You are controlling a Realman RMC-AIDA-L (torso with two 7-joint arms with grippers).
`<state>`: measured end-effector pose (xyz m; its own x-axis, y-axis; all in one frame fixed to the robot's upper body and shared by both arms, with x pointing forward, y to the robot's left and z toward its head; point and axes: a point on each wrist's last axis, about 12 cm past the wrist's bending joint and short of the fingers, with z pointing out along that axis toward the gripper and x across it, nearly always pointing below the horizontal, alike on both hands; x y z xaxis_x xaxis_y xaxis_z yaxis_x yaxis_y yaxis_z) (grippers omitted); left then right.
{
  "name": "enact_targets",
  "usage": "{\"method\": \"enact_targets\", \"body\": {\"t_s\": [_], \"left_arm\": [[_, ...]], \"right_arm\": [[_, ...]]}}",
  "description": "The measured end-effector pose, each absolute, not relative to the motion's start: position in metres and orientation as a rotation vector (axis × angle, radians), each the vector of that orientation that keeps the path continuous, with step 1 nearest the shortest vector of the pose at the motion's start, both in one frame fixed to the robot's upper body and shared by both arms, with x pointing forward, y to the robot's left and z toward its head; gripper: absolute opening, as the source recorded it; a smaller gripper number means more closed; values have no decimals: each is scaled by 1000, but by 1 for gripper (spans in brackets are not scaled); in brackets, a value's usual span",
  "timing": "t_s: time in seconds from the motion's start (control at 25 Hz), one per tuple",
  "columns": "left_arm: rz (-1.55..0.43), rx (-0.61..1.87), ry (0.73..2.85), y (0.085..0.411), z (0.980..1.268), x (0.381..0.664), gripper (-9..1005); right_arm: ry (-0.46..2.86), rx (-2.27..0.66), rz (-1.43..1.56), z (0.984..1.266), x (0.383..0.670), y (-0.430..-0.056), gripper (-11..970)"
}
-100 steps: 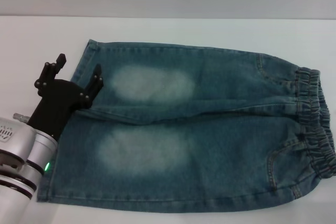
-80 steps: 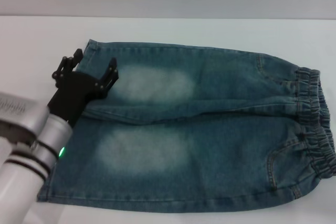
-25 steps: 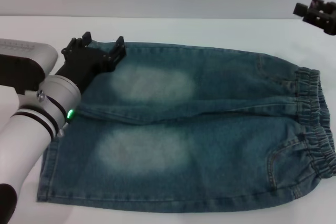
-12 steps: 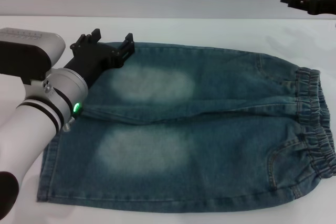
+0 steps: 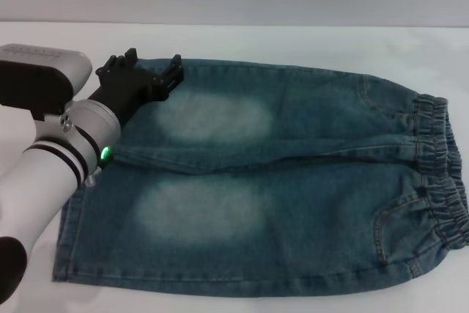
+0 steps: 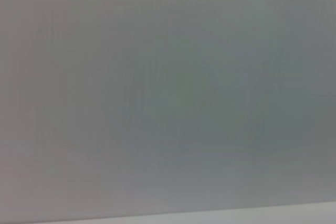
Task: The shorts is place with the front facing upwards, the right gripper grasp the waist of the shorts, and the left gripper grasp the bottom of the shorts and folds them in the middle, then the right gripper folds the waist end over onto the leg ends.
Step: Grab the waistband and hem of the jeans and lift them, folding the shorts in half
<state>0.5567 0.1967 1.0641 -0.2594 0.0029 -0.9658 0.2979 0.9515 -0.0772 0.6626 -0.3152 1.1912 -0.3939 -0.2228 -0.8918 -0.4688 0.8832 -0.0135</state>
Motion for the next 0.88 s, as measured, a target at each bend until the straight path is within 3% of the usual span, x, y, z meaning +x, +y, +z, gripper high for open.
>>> {"method": "enact_targets", "body": {"t_s": [0.12, 0.28, 0.48, 0.88], "left_arm": [[-282, 221, 1822, 197, 1062, 556, 799], [-275, 220, 1836, 200, 1059, 555, 799], [-270, 222, 1841, 200, 1057, 556, 799], [-275, 240, 1840, 196, 1058, 559, 799]], "right_arm": [[2062, -341, 350, 1205, 657, -333, 633], [2159, -165, 465, 1189, 643, -345, 632], [2210, -182, 463, 1167, 626, -355, 632], [2280, -113, 318, 1154, 616, -375, 631]]}}
